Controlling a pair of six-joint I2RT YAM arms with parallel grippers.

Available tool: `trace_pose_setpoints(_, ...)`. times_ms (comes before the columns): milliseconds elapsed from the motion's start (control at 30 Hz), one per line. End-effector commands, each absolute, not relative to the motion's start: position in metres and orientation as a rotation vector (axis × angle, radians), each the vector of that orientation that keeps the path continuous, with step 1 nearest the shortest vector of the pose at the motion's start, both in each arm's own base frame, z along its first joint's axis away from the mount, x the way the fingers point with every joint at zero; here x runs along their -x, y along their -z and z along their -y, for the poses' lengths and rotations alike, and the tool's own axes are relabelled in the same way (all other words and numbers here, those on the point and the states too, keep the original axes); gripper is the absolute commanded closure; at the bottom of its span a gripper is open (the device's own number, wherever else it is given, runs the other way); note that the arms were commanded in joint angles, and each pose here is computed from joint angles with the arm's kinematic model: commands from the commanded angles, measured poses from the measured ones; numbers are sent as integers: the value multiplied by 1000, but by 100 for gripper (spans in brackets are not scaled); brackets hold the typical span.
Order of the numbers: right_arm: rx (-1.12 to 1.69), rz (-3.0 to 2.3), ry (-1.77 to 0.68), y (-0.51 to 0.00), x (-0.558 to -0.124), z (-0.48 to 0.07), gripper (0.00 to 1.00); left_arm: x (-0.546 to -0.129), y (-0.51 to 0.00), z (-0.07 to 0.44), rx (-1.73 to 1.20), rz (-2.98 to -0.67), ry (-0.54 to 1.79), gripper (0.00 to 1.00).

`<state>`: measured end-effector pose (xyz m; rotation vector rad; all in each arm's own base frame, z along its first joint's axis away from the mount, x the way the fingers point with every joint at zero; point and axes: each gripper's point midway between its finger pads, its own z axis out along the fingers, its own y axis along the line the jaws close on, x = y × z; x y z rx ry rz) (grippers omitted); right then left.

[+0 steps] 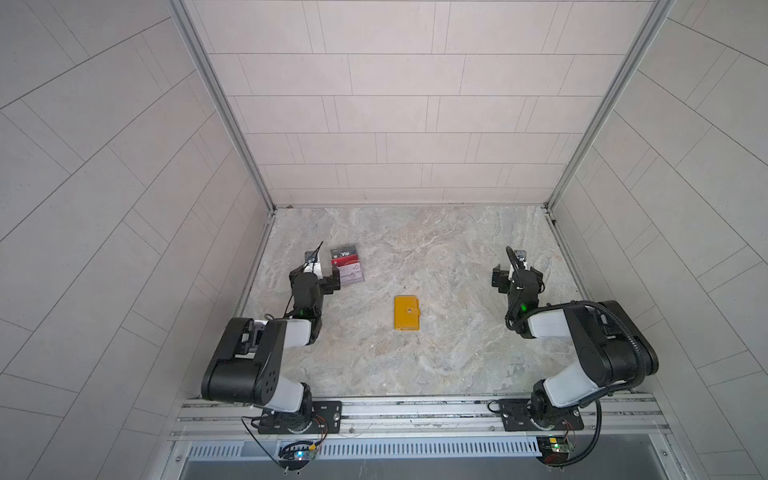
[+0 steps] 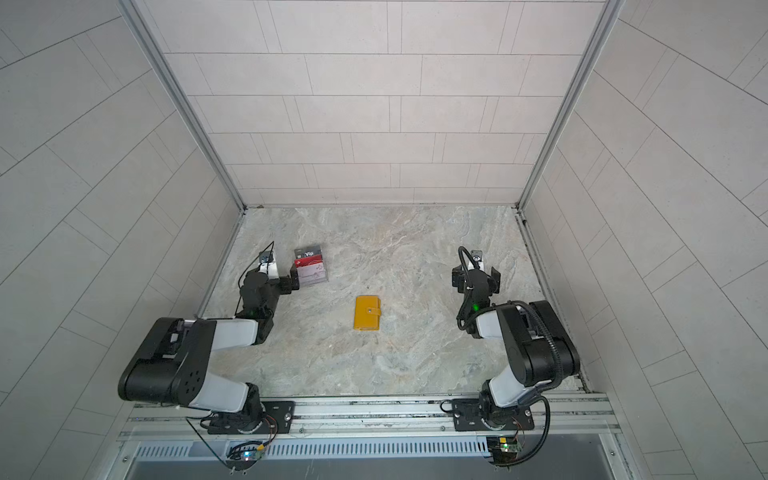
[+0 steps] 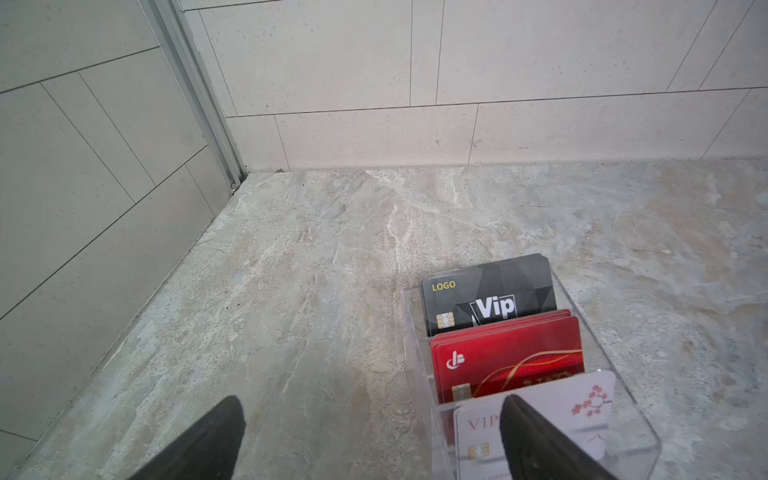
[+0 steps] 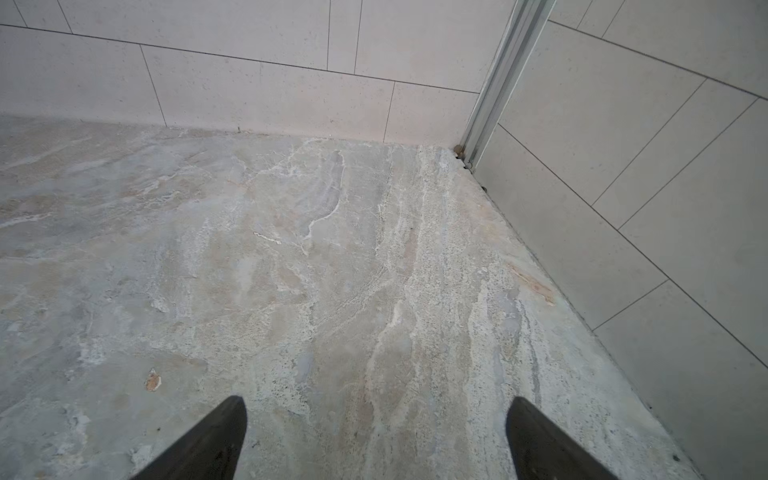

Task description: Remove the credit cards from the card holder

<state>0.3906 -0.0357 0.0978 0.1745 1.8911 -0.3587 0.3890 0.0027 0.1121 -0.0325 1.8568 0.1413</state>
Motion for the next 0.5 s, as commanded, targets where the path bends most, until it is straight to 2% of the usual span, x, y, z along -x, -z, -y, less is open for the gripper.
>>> trace_pose_setpoints(0,-163,-1901,374,-93,-388,37,0,-393,-123,-2,44,-1823,-136,0)
trace_pose_setpoints(467,-165,-1902,371,-92,-388,37,0,-394,-122,-2,44,-1827,-136,0)
